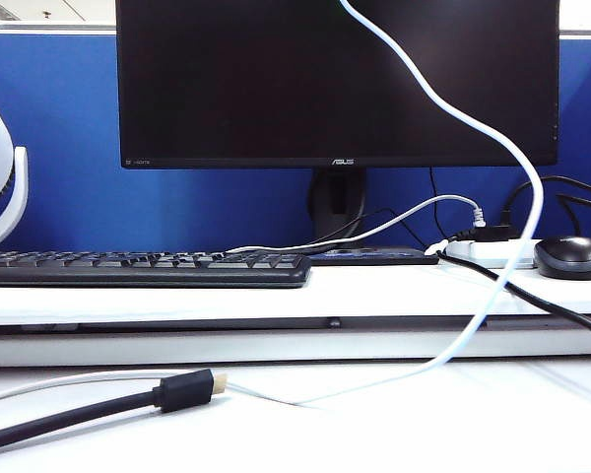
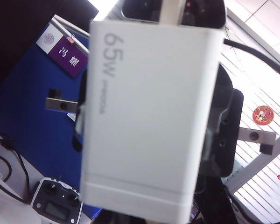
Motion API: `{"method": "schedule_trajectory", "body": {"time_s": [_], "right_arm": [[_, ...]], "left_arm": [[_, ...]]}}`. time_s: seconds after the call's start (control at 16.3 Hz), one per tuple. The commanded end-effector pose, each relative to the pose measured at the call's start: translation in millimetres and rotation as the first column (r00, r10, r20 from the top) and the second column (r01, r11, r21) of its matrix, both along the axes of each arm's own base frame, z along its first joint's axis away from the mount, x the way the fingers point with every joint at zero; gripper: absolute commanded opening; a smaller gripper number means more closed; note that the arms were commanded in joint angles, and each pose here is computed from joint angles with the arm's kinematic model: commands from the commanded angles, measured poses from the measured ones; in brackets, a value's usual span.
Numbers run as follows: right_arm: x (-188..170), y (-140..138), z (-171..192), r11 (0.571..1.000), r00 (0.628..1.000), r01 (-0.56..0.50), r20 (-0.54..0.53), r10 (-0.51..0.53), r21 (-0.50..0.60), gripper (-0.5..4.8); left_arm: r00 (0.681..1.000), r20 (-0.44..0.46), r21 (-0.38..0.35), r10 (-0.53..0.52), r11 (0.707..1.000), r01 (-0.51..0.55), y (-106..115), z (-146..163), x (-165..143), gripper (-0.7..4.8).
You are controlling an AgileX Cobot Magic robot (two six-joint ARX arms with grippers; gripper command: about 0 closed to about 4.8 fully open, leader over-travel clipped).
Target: Pick up the Type-C charging cable and the charging base, insert one end of the Type-C charger into the corresponding slot on the base, and finally place the plugged-in charger back on the table.
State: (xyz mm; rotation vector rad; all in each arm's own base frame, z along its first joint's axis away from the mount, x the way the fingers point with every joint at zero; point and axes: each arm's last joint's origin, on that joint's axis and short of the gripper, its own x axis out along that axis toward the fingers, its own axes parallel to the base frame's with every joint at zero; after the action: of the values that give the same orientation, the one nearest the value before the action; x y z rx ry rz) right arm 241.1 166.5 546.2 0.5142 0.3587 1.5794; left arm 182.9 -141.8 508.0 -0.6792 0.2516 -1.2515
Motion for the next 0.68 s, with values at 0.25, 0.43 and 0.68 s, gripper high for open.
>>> {"method": "schedule_trajectory", "body": {"time_s": [0.25, 0.43, 0.68], "right_arm": [[-8.6, -0.9, -11.8, 0.993, 0.986, -0.074, -0.153, 0.059, -0.092, -0.05], [-12.6, -3.2, -8.8, 0.994, 0.992, -0.070, -0.107, 0.060, -0.087, -0.05], [-13.7, -3.6, -8.2, 0.994, 0.993, -0.068, -0.104, 0.059, -0.086, -0.05]], "left_arm": [[0.993, 0.099, -0.089, 0.065, 0.994, -0.056, 6.3, 16.1, -4.8, -0.05], [0.993, 0.099, -0.089, 0.064, 0.994, -0.056, 6.3, 16.2, -4.8, -0.05], [0.992, 0.118, -0.089, 0.036, 0.996, -0.026, 6.3, 17.3, -6.1, 0.83]]}}
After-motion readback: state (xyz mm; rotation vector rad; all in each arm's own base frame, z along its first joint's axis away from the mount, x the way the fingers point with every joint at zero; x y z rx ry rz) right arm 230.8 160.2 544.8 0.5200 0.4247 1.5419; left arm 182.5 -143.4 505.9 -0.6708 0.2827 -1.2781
